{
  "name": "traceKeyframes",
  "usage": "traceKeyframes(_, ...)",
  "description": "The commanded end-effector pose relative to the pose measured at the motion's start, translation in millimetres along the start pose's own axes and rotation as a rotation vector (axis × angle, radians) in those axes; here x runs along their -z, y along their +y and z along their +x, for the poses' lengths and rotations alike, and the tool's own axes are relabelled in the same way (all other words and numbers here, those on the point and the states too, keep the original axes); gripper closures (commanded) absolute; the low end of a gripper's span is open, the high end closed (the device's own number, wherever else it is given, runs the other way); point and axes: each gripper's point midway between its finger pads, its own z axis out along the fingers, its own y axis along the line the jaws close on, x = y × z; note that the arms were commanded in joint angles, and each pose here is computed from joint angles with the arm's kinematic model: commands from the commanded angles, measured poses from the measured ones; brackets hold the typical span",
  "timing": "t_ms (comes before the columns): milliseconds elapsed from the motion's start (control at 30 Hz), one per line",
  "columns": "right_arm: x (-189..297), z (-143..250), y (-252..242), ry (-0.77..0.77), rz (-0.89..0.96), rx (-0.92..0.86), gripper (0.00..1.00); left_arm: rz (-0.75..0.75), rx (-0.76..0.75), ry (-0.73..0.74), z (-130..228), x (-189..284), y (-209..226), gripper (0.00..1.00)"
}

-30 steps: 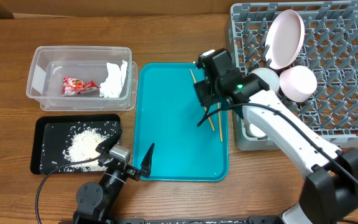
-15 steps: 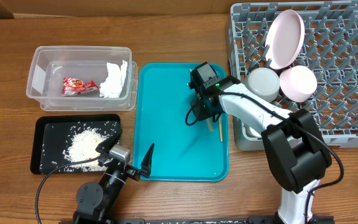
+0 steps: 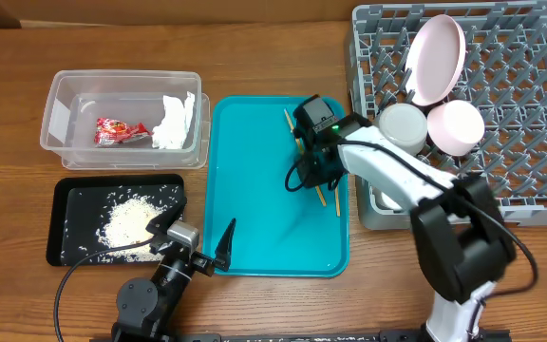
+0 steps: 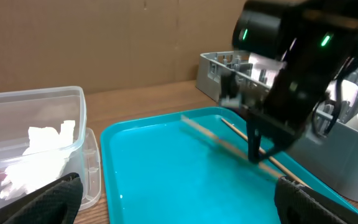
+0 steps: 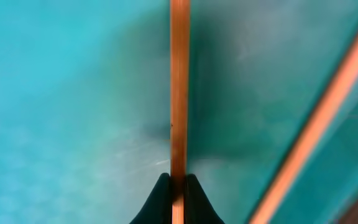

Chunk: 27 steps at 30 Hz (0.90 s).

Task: Sort waste into correct bins and load items into the dishwasher
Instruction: 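Carry the chopstick to the dish rack and release it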

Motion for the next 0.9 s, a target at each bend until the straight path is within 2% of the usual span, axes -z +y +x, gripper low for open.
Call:
traceKeyframes(0,86,-45,3,-0.251,-0.018,-0.018,0.96,0.005,-0.016,-0.006,0,0,0,0.00)
traceKeyframes(133,137,-66,-42,-0.415,0.087,-0.098,0.96,0.005,-0.016,-0.006,0,0,0,0.00)
traceKeyframes(233,150,-76,-80,-0.473,0.167,-0.143,0.96,0.005,-0.016,-0.006,0,0,0,0.00)
traceKeyframes(433,135,-95,-133,-0.498,0.241,-0.120,0.96,0.005,-0.016,-0.006,0,0,0,0.00)
traceKeyframes(633,105,-106,-156,-0.485,0.258,-0.147,0.96,0.005,-0.016,-0.006,0,0,0,0.00)
traceKeyframes(667,106,-107,-156,-0.491,0.260,-0.139,0.89,0.005,-0.016,-0.006,0,0,0,0.00)
traceKeyframes(733,110,-110,-154,-0.502,0.262,-0.122,0.58,0.005,-0.016,-0.006,0,0,0,0.00)
traceKeyframes(867,129,-105,-138,-0.511,0.240,-0.121,0.45,0.005,-0.016,-0.006,0,0,0,0.00)
